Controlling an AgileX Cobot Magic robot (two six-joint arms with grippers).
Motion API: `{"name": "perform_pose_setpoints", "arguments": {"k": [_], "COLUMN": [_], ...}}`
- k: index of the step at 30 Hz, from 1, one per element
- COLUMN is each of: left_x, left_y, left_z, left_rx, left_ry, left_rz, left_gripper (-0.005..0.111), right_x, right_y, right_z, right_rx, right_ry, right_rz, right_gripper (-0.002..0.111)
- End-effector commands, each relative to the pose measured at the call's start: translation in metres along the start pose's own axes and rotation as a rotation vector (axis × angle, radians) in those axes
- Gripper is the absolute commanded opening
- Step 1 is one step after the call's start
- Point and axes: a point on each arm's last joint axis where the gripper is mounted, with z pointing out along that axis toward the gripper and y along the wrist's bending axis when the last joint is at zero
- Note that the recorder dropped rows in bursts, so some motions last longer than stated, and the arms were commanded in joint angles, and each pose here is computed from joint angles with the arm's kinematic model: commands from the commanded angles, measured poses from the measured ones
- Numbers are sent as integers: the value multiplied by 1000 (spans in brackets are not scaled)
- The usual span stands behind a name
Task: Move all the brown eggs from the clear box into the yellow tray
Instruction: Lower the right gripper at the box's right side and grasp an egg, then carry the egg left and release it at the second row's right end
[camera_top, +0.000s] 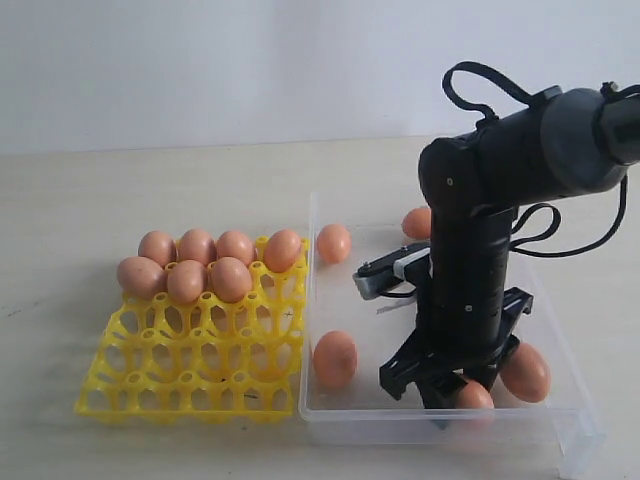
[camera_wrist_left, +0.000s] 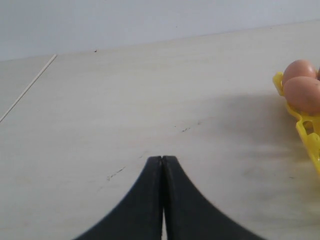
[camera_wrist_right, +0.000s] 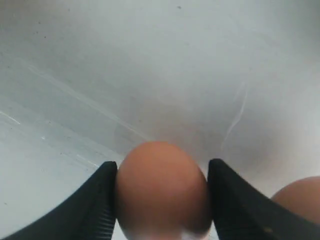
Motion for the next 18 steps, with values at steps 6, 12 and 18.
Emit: {"name": "perform_pose_setpoints", "arguments": {"k": [6,12,18], "left_x": [-2,-2,-2], "left_y": [0,0,0], "left_z": [-1,-1,-1], "left_rx": [4,4,4], "left_ry": [-19,-19,-19], "left_rz": [-7,-7,-7], "left_gripper": [0,0,0], "right_x": [-23,-48,-77], "right_y": [15,44,60], "right_z": [-124,-125,-77], "right_rx": [91,96,-42], "right_ry": [-1055,-1321,-1282], "right_rz": [-120,-166,-149], "right_gripper": [0,0,0]}}
